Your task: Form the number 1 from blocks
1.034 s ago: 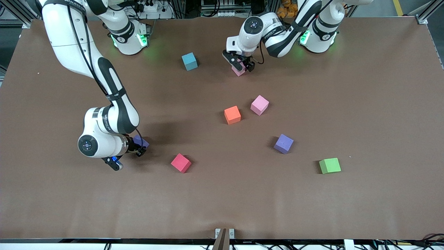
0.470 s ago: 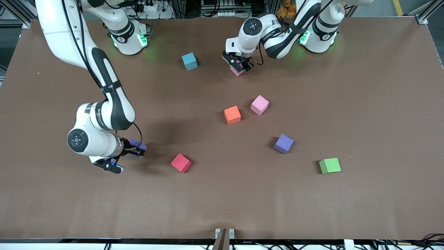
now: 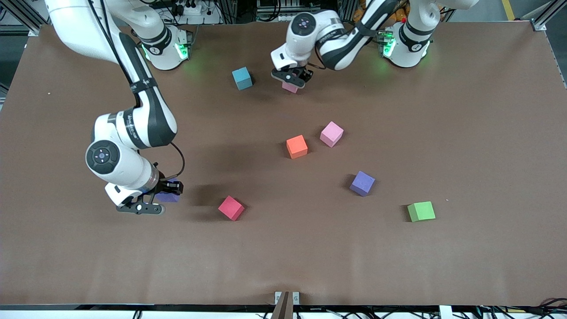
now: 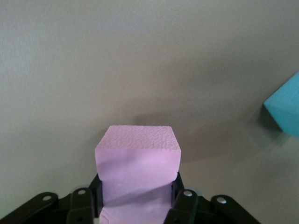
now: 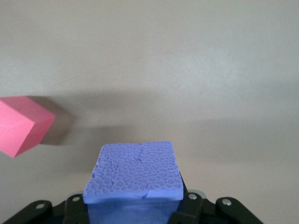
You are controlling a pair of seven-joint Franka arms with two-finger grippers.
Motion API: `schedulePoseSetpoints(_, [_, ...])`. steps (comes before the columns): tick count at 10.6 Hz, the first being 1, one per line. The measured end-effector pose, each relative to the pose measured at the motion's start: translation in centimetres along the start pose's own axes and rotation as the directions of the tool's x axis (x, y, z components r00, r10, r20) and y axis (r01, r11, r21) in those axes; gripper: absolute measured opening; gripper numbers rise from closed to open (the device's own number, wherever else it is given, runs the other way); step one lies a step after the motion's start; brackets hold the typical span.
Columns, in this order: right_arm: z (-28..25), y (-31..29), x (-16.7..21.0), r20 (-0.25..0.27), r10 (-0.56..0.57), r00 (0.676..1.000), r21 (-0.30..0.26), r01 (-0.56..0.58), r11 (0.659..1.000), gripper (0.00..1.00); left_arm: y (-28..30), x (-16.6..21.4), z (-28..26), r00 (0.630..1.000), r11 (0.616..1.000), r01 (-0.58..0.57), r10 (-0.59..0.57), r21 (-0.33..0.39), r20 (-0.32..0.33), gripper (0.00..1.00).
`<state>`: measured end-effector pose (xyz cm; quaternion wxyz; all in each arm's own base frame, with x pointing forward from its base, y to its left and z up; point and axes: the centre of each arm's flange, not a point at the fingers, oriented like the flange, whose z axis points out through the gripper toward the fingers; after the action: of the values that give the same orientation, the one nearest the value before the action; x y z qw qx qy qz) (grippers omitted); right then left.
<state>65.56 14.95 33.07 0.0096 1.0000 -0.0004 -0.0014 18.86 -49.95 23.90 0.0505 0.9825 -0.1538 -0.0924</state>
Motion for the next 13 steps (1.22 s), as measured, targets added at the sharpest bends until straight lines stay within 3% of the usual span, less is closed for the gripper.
schedulePoseSetpoints(3, [0.0, 0.9, -0.1, -0.005, -0.109, 0.994, -0.005, 0.109, 0.994, 0.63, 2.0, 0.3, 1.8, 0.980, 0.981, 0.196, -0.196, 0.003, 0.029, 0.55])
schedulePoseSetpoints(6, [0.5, 0.6, -0.3, -0.011, -0.135, 0.991, -0.005, 0.135, 0.991, 0.63, 1.8, 1.5, 2.7, 0.967, 0.968, 0.249, -0.249, 0.014, 0.043, 0.55])
schedulePoseSetpoints(11, [-0.6, -0.3, -2.9, 0.003, -0.023, 1.000, 0.006, 0.023, 1.000, 0.63, 0.1, 3.6, 2.7, 0.956, 0.956, 0.291, -0.292, 0.039, 0.037, 0.55])
schedulePoseSetpoints(13, [-0.9, -0.4, -5.1, 0.018, 0.000, 1.000, 0.013, 0.000, 1.000, 0.63, 0.3, 3.8, 2.5, 0.960, 0.959, 0.279, -0.280, 0.037, 0.027, 0.63])
